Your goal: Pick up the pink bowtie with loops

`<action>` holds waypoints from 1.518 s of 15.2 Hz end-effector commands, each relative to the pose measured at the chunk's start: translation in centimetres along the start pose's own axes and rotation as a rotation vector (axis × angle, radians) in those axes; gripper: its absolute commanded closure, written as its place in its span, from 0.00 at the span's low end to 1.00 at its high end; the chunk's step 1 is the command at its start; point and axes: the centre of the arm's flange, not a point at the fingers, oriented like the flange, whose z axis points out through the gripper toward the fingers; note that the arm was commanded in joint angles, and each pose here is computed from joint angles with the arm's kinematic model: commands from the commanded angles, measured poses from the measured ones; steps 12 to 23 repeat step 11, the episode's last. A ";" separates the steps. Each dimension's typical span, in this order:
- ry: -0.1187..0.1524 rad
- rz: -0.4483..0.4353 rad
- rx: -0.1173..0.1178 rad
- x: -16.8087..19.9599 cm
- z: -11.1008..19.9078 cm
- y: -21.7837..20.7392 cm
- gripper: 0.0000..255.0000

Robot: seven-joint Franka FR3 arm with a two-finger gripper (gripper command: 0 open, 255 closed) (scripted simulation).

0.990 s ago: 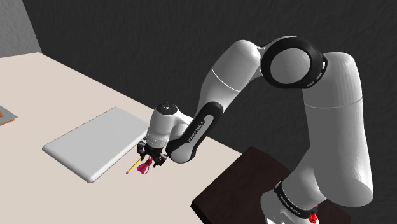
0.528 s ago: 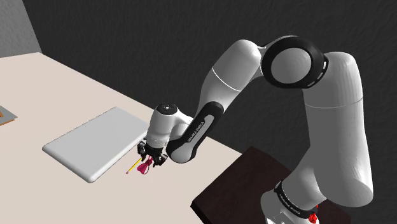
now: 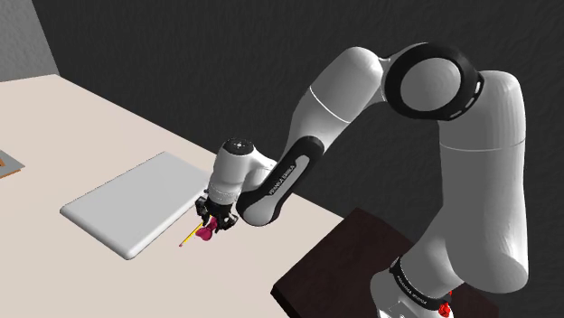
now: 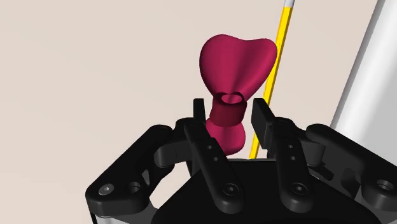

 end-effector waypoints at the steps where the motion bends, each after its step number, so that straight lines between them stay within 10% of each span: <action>1: 0.000 0.000 0.000 0.0 -1.1 -0.2 1.00; 23: 0.000 0.000 0.000 -0.1 -5.3 -1.0 1.00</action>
